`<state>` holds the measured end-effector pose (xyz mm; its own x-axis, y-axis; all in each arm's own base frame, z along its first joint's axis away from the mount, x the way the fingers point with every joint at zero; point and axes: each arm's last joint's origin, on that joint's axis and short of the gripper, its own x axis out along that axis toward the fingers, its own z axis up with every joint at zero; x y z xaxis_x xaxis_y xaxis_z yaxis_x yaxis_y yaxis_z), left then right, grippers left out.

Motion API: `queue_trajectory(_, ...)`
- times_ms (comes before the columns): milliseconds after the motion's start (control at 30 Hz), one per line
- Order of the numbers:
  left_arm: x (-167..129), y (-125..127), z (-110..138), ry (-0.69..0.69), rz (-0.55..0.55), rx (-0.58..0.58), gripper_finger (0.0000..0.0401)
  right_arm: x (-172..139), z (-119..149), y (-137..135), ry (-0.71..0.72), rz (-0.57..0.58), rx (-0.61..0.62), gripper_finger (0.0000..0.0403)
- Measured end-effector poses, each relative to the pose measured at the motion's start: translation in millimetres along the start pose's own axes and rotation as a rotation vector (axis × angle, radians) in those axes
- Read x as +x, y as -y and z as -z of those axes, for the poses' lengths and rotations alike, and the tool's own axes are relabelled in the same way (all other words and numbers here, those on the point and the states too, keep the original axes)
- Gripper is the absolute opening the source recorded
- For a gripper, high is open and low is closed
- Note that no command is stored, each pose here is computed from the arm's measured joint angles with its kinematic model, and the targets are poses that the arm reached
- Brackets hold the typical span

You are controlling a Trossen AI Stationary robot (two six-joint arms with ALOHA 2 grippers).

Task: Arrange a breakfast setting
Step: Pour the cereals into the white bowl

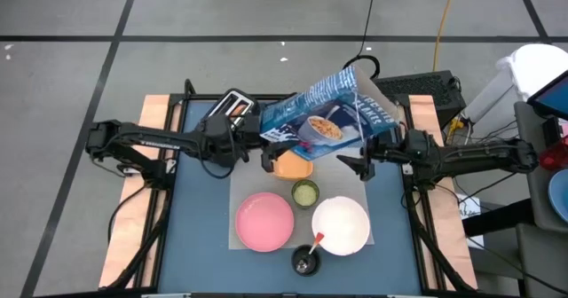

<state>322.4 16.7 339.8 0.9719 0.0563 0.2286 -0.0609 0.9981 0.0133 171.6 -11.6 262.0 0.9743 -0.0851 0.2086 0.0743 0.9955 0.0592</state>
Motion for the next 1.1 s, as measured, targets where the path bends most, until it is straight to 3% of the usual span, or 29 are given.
queue_trajectory(233, -12, 8, -11, -0.063, 0.109, -0.033, 0.027, -10, 3, 0, -0.091, 0.004, -0.028, 0.0393)
queue_trajectory(600, -32, 32, -15, -0.241, 0.195, -0.075, 0.027, -25, 9, 1, -0.228, 0.01, -0.032, 0.0393)
queue_trajectory(1100, -53, 61, -9, -0.448, 0.287, -0.153, 0.0271, -29, 6, 1, -0.214, 0.01, -0.031, 0.0393)
